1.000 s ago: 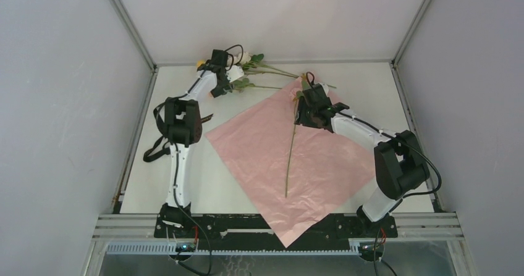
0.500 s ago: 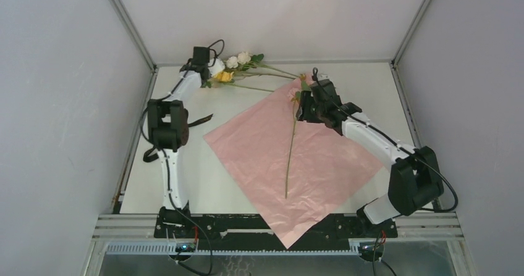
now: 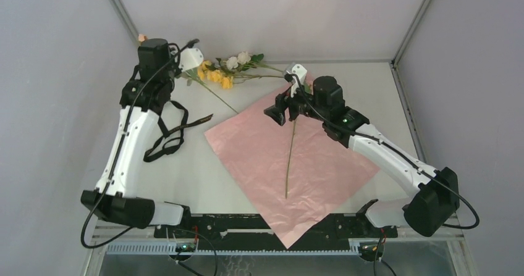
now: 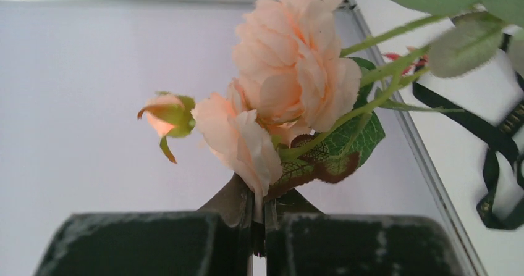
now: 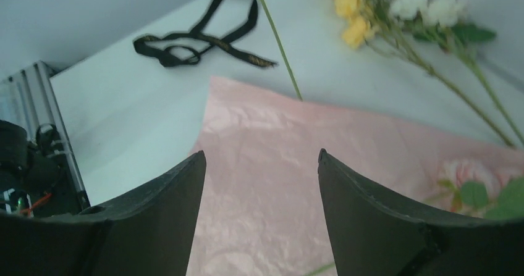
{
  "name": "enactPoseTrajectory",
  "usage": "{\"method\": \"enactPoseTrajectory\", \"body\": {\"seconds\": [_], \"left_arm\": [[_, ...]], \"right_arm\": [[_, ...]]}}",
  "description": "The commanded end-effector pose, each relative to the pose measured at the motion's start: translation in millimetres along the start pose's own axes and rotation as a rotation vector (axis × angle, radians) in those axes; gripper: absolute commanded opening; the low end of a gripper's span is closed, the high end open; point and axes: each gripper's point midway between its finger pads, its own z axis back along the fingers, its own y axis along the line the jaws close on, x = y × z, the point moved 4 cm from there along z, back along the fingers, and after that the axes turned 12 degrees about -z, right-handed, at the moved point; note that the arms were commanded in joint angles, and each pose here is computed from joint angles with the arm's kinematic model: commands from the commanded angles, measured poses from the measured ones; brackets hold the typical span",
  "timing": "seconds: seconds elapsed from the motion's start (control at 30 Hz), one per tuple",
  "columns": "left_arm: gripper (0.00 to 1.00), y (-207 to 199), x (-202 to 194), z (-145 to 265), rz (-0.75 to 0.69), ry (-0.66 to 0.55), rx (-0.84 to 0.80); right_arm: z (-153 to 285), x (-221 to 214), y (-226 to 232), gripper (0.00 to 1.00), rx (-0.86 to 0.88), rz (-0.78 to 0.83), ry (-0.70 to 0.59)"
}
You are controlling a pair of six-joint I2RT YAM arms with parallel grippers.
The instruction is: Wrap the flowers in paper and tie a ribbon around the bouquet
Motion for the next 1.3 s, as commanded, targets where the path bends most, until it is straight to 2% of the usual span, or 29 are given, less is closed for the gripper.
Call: {"method": "enactPoseTrajectory", "body": {"seconds": [0.0, 0.13, 0.27, 0.47, 0.73, 1.0, 1.13, 1.17, 1.2, 1.27], "left_arm": [[0.00, -33, 15, 44, -0.184, -0.094, -0.153], [0.00, -34, 31, 74, -0.193, -0.156, -0.157], [0.00, -35, 43, 84, -0.196, -0.162, -0.144], [0.00, -22, 51, 89, -0.172, -0.152, -0.084], [0.00, -3, 49, 98, -0.145, -0.173, -0.014], [0.00, -5, 51, 97, -0.132, -0.179, -0.012], [0.00, -4, 54, 95, -0.111, -0.184, -0.003], [0.00, -3, 55, 95, -0.105, -0.185, -0.002], [0.00, -2, 55, 95, -0.098, -0.186, 0.001], [0.00, -2, 54, 95, -0.090, -0.182, 0.004]], "right_arm": [[-19, 47, 38, 0.77, 0.171, 0.111, -0.130], [-54, 36, 61, 0.88, 0.250, 0.086, -0.079], [-85, 22, 66, 0.91, 0.241, 0.082, -0.062], [-125, 32, 31, 0.92, 0.130, 0.064, -0.114], [-172, 48, 8, 0.91, 0.108, 0.083, -0.126], [-208, 19, 11, 0.87, 0.234, 0.072, -0.040], [-218, 14, 15, 0.79, 0.291, 0.013, -0.043], [-220, 15, 16, 0.73, 0.303, -0.003, -0.049], [-223, 16, 17, 0.63, 0.310, -0.016, -0.053], [-223, 22, 18, 0.30, 0.310, -0.038, -0.071]]}}
